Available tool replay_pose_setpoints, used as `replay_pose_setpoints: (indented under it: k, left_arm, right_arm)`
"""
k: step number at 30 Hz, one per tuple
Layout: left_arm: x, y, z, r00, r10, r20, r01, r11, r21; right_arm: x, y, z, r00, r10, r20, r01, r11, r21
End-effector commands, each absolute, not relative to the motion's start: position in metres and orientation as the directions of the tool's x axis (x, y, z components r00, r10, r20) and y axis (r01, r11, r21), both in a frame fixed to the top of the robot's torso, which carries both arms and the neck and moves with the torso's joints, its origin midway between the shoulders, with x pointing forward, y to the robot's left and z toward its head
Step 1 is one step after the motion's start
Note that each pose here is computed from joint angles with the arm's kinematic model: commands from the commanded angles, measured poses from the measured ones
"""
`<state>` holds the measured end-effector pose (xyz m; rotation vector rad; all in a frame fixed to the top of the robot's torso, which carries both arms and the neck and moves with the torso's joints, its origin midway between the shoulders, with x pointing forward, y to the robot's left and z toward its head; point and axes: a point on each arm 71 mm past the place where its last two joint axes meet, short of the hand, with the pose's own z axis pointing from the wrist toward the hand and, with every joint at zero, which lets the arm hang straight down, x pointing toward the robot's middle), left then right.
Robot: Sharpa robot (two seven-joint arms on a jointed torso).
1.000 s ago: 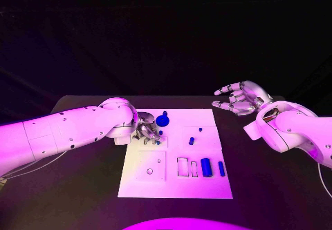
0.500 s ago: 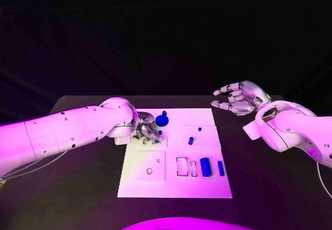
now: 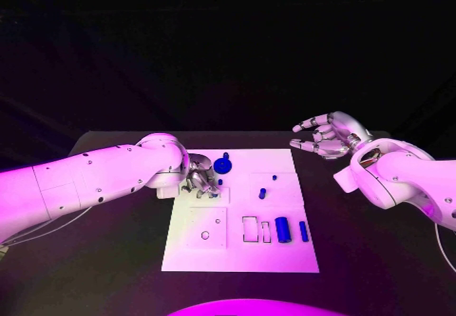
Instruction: Assemble the parts on the task board
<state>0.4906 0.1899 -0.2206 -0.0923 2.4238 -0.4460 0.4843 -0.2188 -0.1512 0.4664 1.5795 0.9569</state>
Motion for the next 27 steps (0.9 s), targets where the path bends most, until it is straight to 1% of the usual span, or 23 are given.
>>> replay_pose_setpoints:
  k: [1, 19, 27]
  left_arm:
    - [0.489, 0.190, -0.223, -0.789, -0.180, -0.587, 0.044, 0.937, -0.347]
    - [0.489, 0.199, -0.220, -0.780, -0.278, -0.560, -0.027, 0.910, -0.414]
    - [0.490, 0.201, -0.216, -0.749, -0.308, -0.587, -0.037, 0.903, -0.427]
  right_arm:
    - [0.484, -0.218, -0.152, -0.259, 0.737, -0.624, -0.211, 0.587, 0.782]
    - [0.484, -0.219, -0.155, -0.266, 0.736, -0.623, -0.203, 0.589, 0.782]
    - [0.484, -0.220, -0.155, -0.269, 0.735, -0.623, -0.200, 0.590, 0.782]
